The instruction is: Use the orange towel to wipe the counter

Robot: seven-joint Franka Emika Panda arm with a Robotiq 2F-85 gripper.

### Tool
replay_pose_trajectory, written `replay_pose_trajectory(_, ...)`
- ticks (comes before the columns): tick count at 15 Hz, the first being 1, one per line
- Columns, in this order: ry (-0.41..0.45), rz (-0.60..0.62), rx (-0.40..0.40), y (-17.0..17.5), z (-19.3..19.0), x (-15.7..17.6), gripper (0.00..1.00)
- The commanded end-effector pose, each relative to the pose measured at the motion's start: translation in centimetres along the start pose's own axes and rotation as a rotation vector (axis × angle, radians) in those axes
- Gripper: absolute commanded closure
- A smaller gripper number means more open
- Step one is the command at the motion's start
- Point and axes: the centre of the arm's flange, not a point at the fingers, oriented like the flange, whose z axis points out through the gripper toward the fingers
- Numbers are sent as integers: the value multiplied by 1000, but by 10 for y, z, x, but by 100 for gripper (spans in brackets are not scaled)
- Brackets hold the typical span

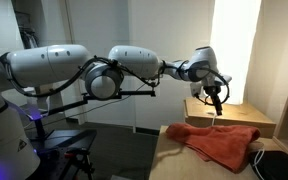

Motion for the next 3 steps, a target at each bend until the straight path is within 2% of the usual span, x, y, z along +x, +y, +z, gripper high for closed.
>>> replay_pose_trajectory(1,10,1,10,-1,-1,1,0)
replay_pose_trajectory(3,11,1,10,-1,0,1,0)
